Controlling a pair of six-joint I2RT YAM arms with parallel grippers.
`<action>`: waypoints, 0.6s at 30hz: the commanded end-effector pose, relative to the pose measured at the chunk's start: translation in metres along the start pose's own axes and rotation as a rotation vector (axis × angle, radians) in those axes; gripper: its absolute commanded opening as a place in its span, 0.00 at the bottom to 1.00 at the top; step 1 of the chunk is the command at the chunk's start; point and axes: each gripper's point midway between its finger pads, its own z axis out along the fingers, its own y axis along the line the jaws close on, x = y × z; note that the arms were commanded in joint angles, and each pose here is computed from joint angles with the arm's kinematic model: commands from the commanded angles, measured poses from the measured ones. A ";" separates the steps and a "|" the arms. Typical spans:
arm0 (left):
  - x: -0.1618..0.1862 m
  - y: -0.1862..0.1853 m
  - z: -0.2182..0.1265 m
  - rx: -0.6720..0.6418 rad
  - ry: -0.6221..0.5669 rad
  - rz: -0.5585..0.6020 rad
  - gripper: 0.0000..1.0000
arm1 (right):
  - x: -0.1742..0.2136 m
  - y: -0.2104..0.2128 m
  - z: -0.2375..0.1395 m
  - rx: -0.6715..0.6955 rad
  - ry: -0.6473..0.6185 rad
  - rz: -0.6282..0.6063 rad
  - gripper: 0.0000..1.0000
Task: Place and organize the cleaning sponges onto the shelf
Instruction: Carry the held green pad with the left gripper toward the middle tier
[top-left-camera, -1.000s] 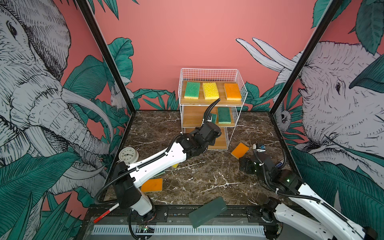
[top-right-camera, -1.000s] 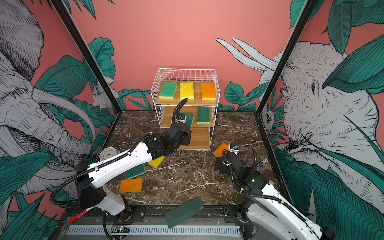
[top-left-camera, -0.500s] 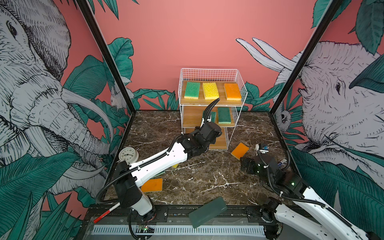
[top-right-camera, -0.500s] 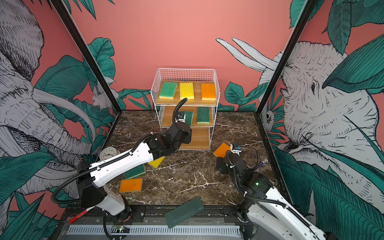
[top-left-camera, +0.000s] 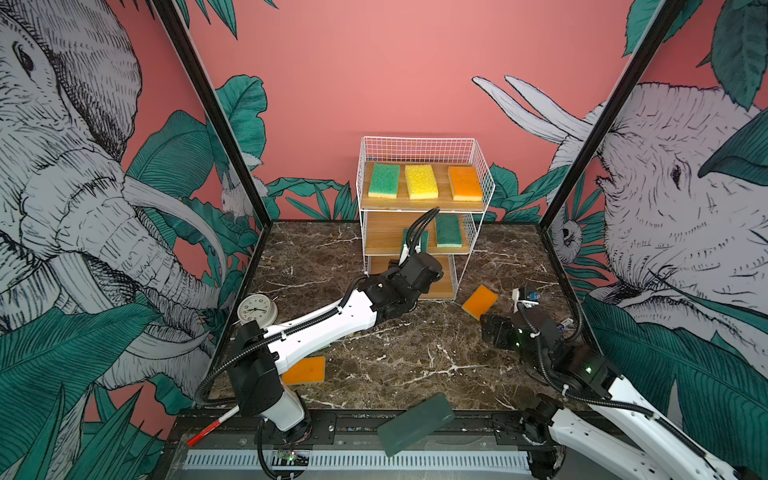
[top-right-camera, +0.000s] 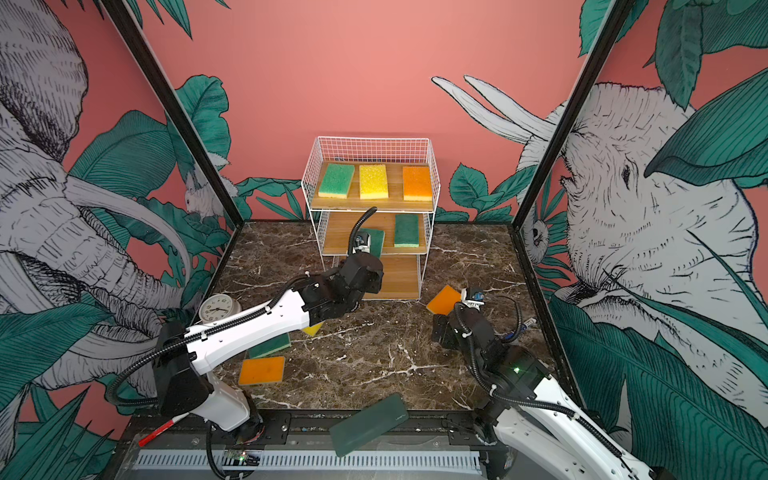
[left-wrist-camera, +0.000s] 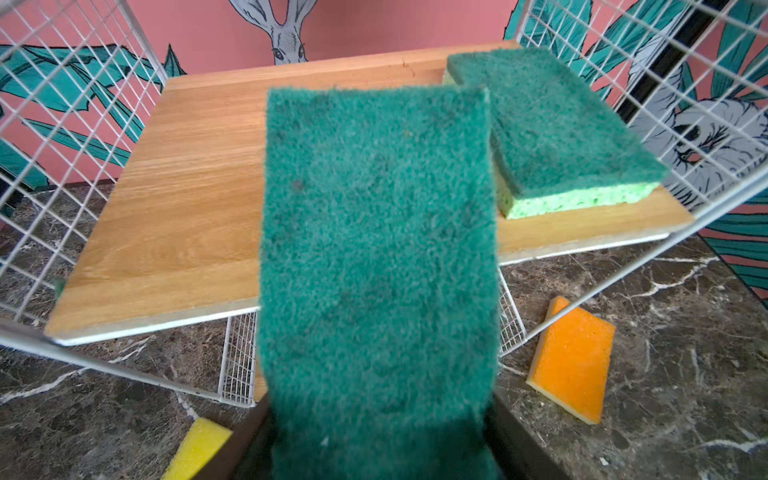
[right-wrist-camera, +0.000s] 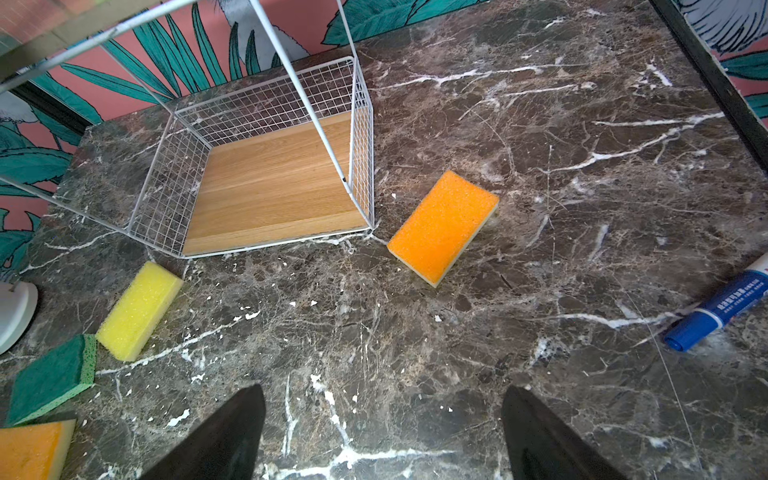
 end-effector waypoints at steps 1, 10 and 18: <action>-0.017 0.007 -0.011 -0.014 -0.060 -0.072 0.64 | -0.007 0.002 -0.002 -0.012 -0.024 0.024 0.92; -0.019 -0.002 -0.002 -0.019 -0.055 -0.083 0.64 | -0.007 0.008 0.000 -0.031 -0.011 0.024 0.91; -0.013 -0.006 0.007 -0.034 -0.047 -0.094 0.65 | -0.006 0.015 0.002 -0.050 0.008 0.024 0.90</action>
